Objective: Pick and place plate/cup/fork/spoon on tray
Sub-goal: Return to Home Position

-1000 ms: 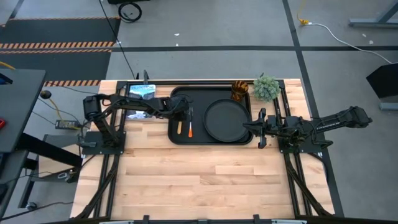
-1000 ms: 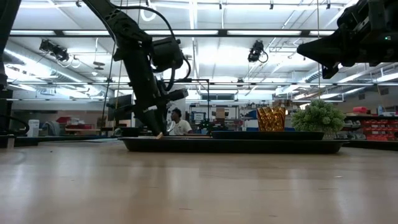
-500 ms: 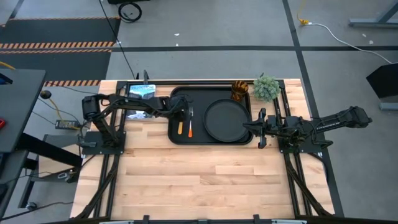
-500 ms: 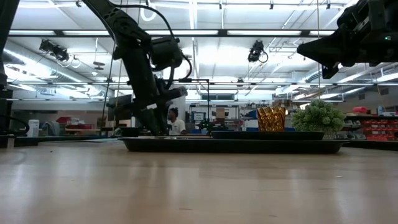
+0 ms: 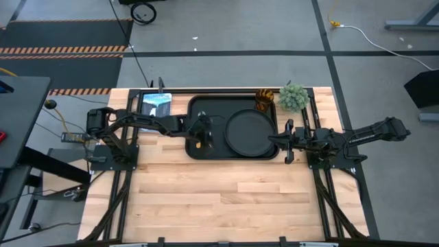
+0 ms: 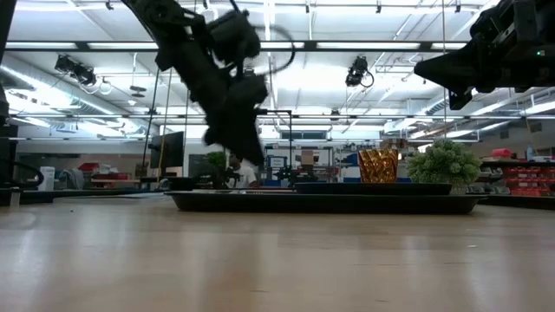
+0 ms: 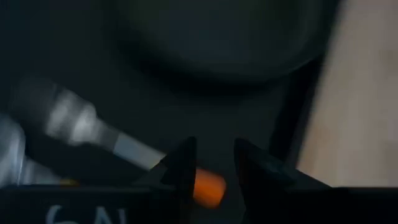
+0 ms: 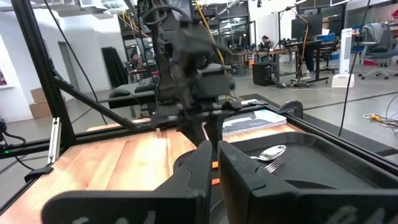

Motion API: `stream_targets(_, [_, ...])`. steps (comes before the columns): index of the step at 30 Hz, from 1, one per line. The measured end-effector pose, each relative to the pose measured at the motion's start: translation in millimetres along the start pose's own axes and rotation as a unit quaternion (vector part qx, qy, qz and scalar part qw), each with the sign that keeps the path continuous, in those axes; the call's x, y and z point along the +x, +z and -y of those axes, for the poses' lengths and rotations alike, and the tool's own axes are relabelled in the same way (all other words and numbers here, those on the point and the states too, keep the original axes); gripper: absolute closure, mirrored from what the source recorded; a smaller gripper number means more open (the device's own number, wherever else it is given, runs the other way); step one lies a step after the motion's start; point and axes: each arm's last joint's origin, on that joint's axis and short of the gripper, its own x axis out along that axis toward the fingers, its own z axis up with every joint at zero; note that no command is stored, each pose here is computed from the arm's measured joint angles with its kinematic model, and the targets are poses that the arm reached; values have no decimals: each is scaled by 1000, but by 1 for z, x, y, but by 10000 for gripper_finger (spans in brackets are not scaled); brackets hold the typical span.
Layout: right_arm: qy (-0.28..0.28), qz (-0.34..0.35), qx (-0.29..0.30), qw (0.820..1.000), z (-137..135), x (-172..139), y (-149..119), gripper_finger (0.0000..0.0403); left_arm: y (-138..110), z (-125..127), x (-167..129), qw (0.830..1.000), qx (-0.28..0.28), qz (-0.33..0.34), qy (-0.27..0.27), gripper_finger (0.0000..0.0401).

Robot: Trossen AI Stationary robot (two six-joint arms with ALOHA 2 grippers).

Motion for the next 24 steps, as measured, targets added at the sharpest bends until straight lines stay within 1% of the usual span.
stream_targets(2, [0,0,0,1000,0,0,0,369,6,11,-1,997,64,43,-20,284])
stream_targets(4, [0,0,0,1000,0,0,0,369,11,20,-2,988,122,85,-34,284])
stream_targets(7, [0,0,0,1000,0,0,0,369,19,30,-5,970,191,140,-45,284])
stream_targets(9, [0,0,0,1000,0,0,0,369,23,32,-7,955,240,169,-37,284])
stream_targets(11, [0,0,0,1000,0,0,0,369,28,33,-9,942,271,198,-30,284])
stream_targets(13, [0,0,0,1000,0,0,0,369,32,34,-10,933,286,217,-26,284])
stream_targets(18, [0,0,0,1000,0,0,0,369,38,36,-14,923,285,258,-27,284])
stream_targets(22, [0,0,0,1000,0,0,0,369,38,36,-14,927,270,259,-31,284])
stream_targets(24, [0,0,0,1000,0,0,0,369,42,37,-16,925,257,279,-36,284])
